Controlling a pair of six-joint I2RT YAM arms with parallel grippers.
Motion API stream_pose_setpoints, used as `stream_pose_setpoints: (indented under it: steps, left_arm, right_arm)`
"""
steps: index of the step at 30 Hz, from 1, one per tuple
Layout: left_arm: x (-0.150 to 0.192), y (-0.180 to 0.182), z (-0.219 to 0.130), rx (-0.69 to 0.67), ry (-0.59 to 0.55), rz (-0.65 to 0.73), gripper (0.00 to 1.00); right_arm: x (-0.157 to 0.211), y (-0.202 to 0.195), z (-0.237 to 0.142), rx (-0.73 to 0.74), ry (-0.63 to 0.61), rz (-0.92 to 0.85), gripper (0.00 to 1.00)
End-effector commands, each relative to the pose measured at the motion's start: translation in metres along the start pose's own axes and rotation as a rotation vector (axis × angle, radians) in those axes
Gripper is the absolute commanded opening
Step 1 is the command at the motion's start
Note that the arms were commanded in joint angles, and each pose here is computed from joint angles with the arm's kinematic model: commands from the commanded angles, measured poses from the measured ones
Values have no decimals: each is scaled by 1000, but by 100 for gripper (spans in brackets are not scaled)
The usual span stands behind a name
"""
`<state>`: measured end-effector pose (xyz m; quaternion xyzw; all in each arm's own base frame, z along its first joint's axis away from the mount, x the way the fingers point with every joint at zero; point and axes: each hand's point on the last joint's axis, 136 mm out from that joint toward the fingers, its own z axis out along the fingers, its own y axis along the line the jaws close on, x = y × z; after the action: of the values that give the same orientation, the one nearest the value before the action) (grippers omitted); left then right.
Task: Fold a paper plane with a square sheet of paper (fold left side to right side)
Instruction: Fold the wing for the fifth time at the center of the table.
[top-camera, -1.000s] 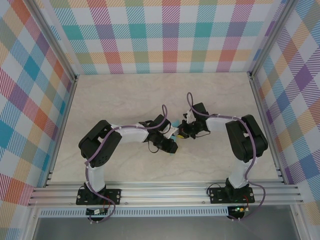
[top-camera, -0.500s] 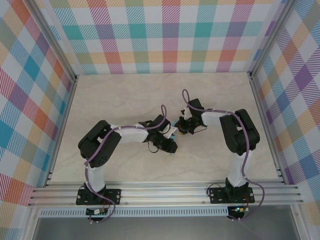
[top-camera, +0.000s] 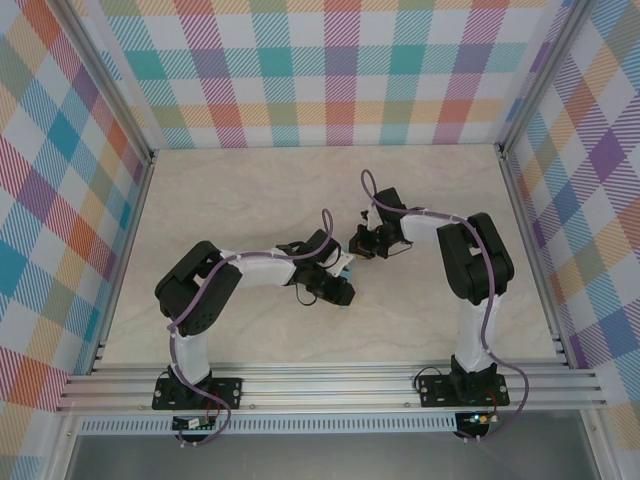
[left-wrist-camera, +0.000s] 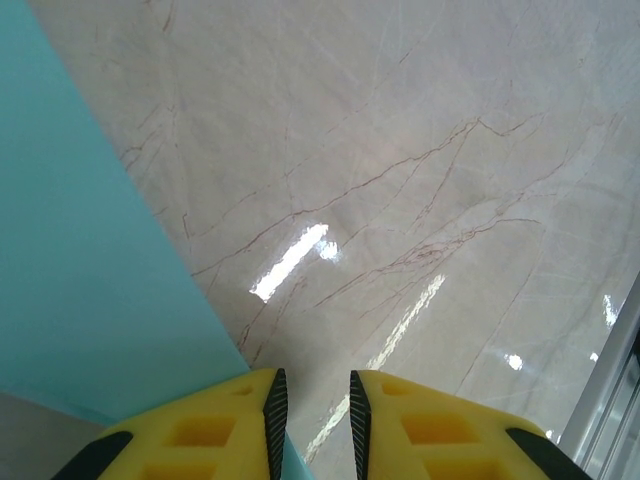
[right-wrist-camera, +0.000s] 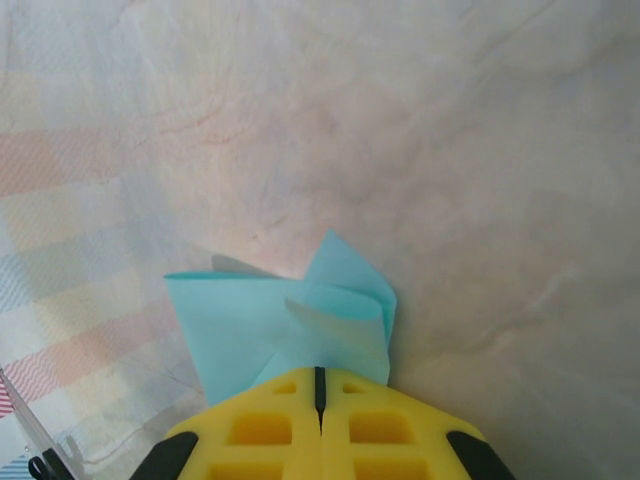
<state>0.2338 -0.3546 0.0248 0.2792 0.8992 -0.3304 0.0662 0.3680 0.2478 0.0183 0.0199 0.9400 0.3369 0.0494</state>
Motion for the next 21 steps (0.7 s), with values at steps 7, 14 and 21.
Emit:
stream_pose_setpoints:
  steps: [7, 14, 21]
  left_arm:
    - [26, -1, 2, -5, 72, -11, 25]
    - [23, 1, 2, -18, 59, -5, 25]
    - [13, 3, 2, -31, 29, 18, 25]
  right_arm:
    - [-56, -20, -9, 24, -133, -38, 4]
    - [-90, -9, -29, 0, -198, -66, 6]
    - [-84, 3, -60, -35, -212, -65, 8]
